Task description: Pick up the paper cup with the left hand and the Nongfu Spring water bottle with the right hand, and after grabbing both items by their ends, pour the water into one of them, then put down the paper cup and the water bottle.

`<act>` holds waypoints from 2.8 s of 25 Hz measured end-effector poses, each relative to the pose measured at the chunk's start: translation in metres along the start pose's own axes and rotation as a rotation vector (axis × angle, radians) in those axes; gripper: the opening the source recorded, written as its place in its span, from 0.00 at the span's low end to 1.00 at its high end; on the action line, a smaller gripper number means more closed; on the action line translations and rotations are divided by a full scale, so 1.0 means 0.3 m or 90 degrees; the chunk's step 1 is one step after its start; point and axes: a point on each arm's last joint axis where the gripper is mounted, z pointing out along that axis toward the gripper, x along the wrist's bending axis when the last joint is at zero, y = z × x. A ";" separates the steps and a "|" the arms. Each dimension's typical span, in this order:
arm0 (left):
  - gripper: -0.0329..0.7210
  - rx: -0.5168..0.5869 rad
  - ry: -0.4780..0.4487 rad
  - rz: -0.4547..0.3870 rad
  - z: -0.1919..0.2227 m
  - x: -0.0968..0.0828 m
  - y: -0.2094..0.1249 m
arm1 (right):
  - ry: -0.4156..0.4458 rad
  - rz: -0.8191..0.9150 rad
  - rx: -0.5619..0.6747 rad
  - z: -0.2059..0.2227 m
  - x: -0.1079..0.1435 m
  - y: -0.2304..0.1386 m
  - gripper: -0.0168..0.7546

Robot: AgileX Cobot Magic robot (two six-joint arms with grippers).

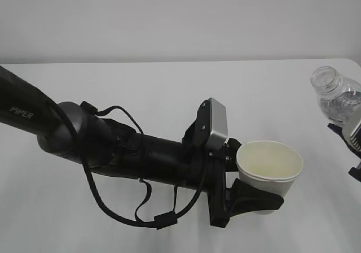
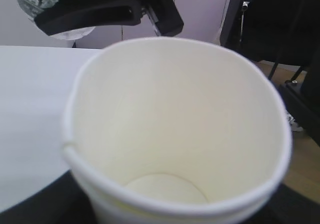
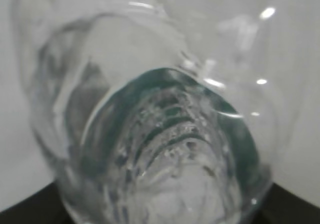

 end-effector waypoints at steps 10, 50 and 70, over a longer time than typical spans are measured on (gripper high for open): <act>0.66 0.000 0.009 -0.004 0.000 0.004 0.000 | -0.001 -0.075 0.000 0.000 0.000 0.000 0.59; 0.66 -0.001 0.005 -0.004 0.008 -0.003 0.001 | -0.022 -0.254 -0.018 0.000 -0.009 0.010 0.59; 0.66 -0.010 0.018 -0.012 0.007 0.003 0.005 | -0.040 -0.310 -0.043 -0.001 -0.013 0.024 0.59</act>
